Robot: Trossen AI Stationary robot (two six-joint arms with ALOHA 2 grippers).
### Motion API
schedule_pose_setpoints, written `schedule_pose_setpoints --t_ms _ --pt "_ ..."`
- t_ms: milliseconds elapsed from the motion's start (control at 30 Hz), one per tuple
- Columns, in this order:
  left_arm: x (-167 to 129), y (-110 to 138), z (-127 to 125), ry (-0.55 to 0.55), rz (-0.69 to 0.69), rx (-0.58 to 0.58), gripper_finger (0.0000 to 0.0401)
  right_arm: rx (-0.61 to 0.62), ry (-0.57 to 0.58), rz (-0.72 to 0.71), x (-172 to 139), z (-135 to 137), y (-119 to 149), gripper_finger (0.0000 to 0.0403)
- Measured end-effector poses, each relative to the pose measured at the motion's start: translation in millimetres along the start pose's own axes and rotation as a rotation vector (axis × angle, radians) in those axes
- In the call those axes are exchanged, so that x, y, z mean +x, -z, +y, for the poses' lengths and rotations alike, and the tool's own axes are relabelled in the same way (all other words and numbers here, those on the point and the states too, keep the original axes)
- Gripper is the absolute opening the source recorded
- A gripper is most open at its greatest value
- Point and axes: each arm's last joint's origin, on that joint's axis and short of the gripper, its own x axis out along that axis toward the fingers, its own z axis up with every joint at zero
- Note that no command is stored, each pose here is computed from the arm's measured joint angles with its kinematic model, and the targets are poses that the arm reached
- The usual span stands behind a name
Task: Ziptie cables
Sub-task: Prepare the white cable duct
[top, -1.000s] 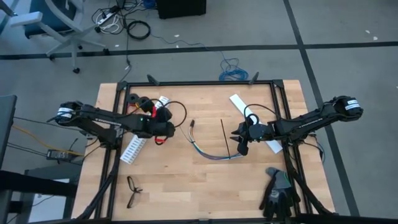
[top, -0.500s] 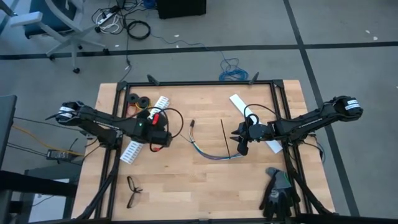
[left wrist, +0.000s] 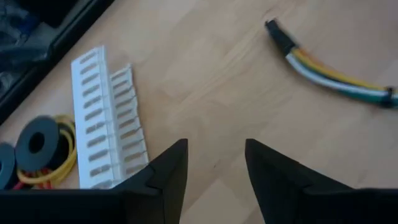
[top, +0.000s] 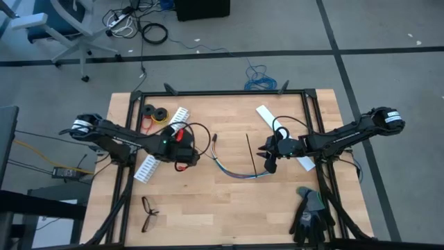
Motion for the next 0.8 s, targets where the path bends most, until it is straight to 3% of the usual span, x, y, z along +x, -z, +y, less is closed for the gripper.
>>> schedule_pose_setpoints --t_ms 433,600,800 --pt "49.6 32.1 -7.1 -0.3 0.275 0.059 0.0172 0.032 -0.005 -0.01 0.0 0.5 -1.0 0.0111" --pt "61.8 39.1 -11.6 -0.335 0.323 0.088 0.0172 0.042 -0.006 -0.012 0.0 0.6 -1.2 0.0111" --pt "58.2 34.3 -18.4 -0.278 0.379 0.06 0.0172 0.043 -0.006 -0.012 0.0 0.6 -1.3 0.0111"
